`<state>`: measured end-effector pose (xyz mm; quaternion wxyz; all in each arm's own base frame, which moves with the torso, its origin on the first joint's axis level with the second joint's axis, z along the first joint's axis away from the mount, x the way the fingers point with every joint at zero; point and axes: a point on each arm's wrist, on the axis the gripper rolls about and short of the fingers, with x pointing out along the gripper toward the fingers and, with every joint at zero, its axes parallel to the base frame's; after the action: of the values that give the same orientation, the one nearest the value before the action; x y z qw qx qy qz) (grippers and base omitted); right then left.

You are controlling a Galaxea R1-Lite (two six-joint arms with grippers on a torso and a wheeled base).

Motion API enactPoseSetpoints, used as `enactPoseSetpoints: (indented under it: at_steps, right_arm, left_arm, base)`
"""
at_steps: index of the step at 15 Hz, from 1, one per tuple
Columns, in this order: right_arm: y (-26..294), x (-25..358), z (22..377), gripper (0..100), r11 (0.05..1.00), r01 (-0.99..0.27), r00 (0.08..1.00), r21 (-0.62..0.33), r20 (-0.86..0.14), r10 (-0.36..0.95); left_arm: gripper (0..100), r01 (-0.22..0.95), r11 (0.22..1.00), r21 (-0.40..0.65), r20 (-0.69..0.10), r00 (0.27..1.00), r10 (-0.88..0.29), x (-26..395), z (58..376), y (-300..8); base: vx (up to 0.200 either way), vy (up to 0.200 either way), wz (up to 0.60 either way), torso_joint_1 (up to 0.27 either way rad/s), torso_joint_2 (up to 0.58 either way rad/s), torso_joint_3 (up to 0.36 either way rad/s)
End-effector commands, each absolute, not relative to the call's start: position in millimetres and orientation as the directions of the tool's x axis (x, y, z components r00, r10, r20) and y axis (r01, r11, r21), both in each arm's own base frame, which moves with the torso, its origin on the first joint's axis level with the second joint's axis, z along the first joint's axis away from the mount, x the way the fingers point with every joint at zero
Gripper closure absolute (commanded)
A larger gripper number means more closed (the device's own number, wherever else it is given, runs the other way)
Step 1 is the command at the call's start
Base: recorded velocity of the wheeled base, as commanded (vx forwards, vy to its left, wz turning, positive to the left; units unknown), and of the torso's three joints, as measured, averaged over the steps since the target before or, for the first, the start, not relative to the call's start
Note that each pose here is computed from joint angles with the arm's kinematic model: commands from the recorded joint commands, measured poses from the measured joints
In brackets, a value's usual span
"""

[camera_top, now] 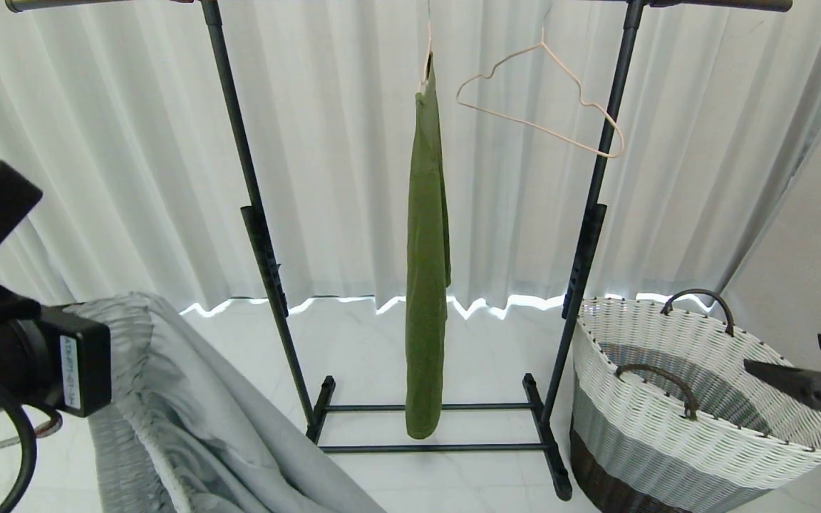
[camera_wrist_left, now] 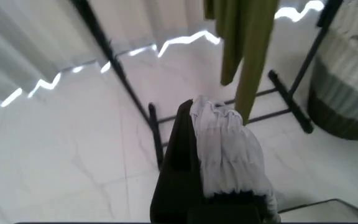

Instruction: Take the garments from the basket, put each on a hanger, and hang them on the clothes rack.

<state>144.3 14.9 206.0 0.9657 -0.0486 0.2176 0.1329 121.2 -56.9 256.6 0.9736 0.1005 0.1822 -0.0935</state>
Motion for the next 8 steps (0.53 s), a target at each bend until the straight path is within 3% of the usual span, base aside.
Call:
enactPoseSetpoints:
  at_steps: [1,4,8]
  right_arm:
    - [13.3,124.5,176.3,0,0.966,-0.255,0.869,-0.040,-0.448,0.210]
    - [12.2,112.6,139.4,0,0.966,-0.255,0.890,-0.050,-0.403,0.214]
    - [12.1,116.6,129.4,0,0.967,-0.250,0.897,-0.055,-0.389,0.210]
  left_arm:
    - [100,0.176,0.975,0.133,-0.405,0.908,-0.109,113.0,235.9,-47.6]
    - [100,0.141,0.984,0.110,-0.390,0.916,-0.088,111.8,201.9,-43.7]
    - [100,0.069,0.991,0.115,-0.391,0.920,-0.019,104.6,179.8,-31.2]
  base:
    - [0.000,0.000,0.00,0.000,0.00,0.000]
    - [0.000,0.000,0.00,0.000,0.00,0.000]
    - [0.000,0.000,0.00,0.000,0.00,0.000]
